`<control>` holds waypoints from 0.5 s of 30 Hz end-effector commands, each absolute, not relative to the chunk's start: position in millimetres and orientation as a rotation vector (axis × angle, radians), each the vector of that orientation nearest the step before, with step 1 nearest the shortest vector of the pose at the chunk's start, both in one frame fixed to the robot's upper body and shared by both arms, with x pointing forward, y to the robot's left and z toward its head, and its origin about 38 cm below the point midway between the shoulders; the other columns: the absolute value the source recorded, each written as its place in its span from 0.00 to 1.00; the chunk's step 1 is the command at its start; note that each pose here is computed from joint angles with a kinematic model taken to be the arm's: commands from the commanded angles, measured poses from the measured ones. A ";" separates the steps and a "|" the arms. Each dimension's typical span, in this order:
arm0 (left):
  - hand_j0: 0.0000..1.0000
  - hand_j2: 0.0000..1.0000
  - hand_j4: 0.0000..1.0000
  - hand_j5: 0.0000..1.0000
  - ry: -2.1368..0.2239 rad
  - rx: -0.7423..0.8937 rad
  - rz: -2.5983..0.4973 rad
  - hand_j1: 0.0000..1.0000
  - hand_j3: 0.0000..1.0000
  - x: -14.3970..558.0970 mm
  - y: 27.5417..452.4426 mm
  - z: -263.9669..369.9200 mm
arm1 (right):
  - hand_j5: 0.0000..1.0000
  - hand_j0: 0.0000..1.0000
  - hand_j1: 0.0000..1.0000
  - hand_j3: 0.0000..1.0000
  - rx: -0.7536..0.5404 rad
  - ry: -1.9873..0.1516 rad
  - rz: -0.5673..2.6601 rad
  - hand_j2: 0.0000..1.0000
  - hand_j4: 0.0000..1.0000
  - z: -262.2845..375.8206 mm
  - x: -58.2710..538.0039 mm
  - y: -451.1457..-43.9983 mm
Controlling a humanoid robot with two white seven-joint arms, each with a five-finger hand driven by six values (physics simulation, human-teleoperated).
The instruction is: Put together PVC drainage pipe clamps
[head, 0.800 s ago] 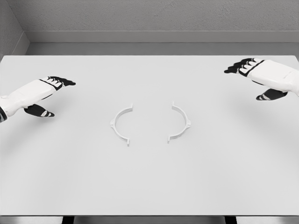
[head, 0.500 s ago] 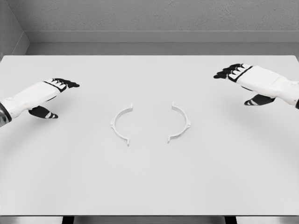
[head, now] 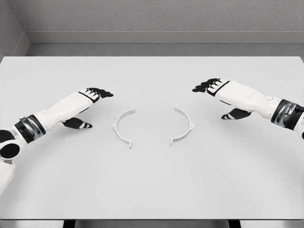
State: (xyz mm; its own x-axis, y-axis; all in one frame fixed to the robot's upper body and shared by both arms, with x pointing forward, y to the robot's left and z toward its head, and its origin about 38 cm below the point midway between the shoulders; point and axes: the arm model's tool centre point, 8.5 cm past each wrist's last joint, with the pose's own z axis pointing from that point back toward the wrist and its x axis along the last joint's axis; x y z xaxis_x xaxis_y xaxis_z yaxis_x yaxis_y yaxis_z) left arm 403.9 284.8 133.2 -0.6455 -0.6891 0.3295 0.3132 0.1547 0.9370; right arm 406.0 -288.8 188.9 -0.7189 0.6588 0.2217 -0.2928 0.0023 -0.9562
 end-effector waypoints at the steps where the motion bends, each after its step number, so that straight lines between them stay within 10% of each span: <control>1: 1.00 1.00 1.00 1.00 -1.698 0.355 -1.590 1.00 1.00 403.0 272.6 141.0 | 1.00 1.00 1.00 1.00 -0.366 -1.627 1.764 1.00 1.00 186.3 407.5 -283.9; 15: 1.00 1.00 1.00 1.00 -1.721 0.326 -1.582 1.00 1.00 402.5 255.9 136.3 | 1.00 1.00 1.00 1.00 -0.276 -1.635 1.701 1.00 1.00 160.4 405.3 -266.5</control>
